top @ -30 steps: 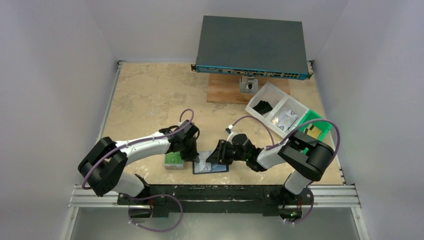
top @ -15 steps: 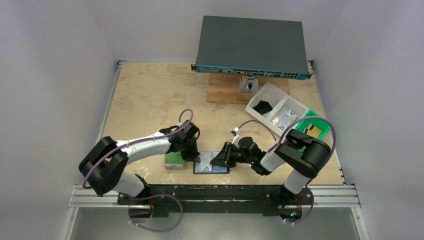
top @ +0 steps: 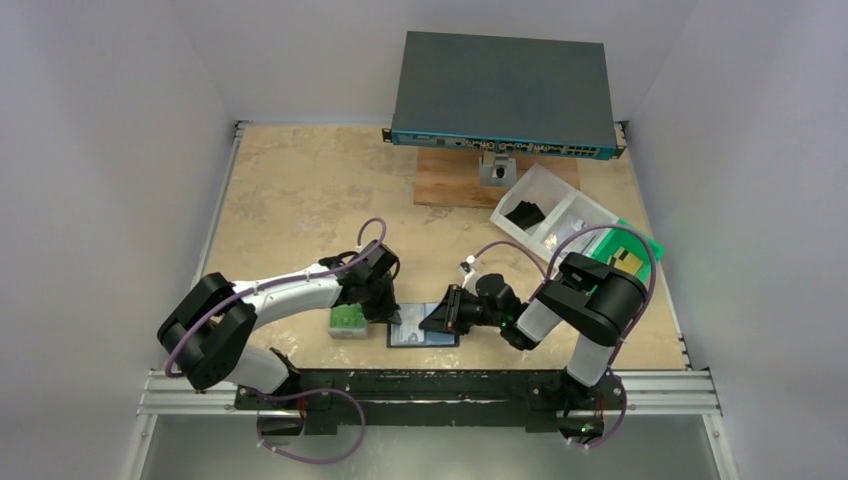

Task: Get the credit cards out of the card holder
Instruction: Remove the credit card from the card holder.

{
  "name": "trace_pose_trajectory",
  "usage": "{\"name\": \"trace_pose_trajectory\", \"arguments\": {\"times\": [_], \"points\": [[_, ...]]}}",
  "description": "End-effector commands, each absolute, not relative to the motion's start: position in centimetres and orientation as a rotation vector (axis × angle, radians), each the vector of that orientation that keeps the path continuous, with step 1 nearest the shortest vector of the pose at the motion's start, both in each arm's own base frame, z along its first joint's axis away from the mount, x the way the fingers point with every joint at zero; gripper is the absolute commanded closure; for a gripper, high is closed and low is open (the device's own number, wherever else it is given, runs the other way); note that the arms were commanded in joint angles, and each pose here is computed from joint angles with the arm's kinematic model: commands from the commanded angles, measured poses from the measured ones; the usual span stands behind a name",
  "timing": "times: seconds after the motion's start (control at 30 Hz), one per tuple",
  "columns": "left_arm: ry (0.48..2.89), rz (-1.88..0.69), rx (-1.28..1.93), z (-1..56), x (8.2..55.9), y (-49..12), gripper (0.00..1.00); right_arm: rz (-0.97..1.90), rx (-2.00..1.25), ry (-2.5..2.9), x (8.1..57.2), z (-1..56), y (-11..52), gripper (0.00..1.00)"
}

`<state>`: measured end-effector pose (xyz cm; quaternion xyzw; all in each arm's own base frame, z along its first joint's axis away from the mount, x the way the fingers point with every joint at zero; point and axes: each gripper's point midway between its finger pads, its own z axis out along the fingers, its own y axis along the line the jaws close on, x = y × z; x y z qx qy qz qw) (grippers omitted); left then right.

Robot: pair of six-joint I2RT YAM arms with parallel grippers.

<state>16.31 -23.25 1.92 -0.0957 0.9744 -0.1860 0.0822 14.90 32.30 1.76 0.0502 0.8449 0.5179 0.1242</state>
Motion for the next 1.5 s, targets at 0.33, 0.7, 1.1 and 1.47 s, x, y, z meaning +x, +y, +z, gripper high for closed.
{"name": "trace_pose_trajectory", "arguments": {"times": [0.33, 0.7, 1.1, 1.47], "points": [[3.009, -0.236, -0.292, -2.0, 13.9, -18.5, 1.00, 1.466, 0.180, 2.457, 15.2, 1.7, 31.4, 1.00], [3.015, -0.238, -0.302, -2.2, 13.9, -18.1, 1.00, 1.302, 0.171, 2.509, 15.4, 0.5, 28.6, 1.00], [3.030, -0.272, -0.281, -2.4, 14.1, -18.9, 1.00, 1.473, 0.190, 2.461, 15.0, 1.5, 30.1, 0.74], [3.035, -0.308, -0.268, -2.5, 13.9, -19.3, 1.00, 1.634, 0.255, 2.424, 14.3, 1.3, 30.8, 0.83]]}}
